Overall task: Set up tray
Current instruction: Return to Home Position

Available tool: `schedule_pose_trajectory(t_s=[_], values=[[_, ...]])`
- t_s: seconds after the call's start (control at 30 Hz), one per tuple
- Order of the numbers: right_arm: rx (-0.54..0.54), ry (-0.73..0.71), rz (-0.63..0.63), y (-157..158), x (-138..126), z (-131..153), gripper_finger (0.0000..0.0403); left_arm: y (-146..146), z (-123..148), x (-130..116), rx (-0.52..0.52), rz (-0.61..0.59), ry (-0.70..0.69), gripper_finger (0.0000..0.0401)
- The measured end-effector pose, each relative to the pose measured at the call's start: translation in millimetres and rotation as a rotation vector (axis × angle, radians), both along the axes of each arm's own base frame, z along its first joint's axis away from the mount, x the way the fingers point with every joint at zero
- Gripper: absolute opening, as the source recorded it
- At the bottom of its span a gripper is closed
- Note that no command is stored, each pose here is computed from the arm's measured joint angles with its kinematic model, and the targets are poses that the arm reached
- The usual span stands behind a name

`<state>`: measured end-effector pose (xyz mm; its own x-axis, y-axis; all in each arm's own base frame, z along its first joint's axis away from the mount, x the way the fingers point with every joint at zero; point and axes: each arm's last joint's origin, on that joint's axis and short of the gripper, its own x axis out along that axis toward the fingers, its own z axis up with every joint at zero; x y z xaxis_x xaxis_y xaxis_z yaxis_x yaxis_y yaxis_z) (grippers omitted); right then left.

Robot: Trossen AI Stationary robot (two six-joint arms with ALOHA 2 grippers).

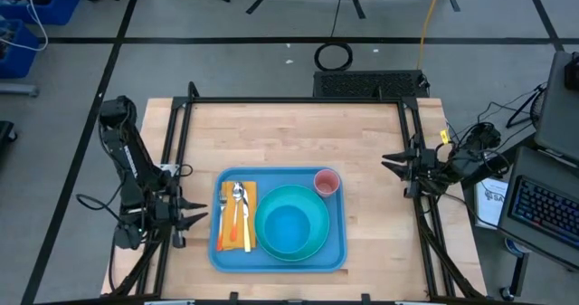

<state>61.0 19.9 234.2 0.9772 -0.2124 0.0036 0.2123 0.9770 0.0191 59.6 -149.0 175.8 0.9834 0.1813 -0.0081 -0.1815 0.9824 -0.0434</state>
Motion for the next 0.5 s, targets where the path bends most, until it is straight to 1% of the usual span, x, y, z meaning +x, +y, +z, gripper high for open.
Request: schedule_pose_trajectory(t_s=[0.07,0.13,0.17,0.23,0.37,0.5], values=[[0.000,0.000,0.000,0.0,0.0,0.0,0.0075,-0.9,-0.4,0.1,0.041,-0.029,0.021,0.0104],[0.000,0.000,0.000,0.0,0.0,0.0,0.0075,-0.8,-0.8,1.2,0.101,-0.038,0.038,0.0104],[0.000,0.000,0.000,0.0,0.0,0.0,0.0075,-0.8,-0.8,1.9,0.114,-0.040,0.043,0.0104],[0.000,0.000,0.000,0.0,0.0,0.0,0.0075,-0.5,-0.9,3.2,0.122,-0.041,0.048,0.0104],[0.000,0.000,-0.001,0.0,0.0,-0.1,0.0075,-0.3,-1.1,5.6,0.103,-0.049,0.056,0.0104],[0.000,0.000,-0.001,0.0,0.0,-0.1,0.0075,-2.0,-1.9,6.2,0.098,-0.115,0.083,0.0104]])
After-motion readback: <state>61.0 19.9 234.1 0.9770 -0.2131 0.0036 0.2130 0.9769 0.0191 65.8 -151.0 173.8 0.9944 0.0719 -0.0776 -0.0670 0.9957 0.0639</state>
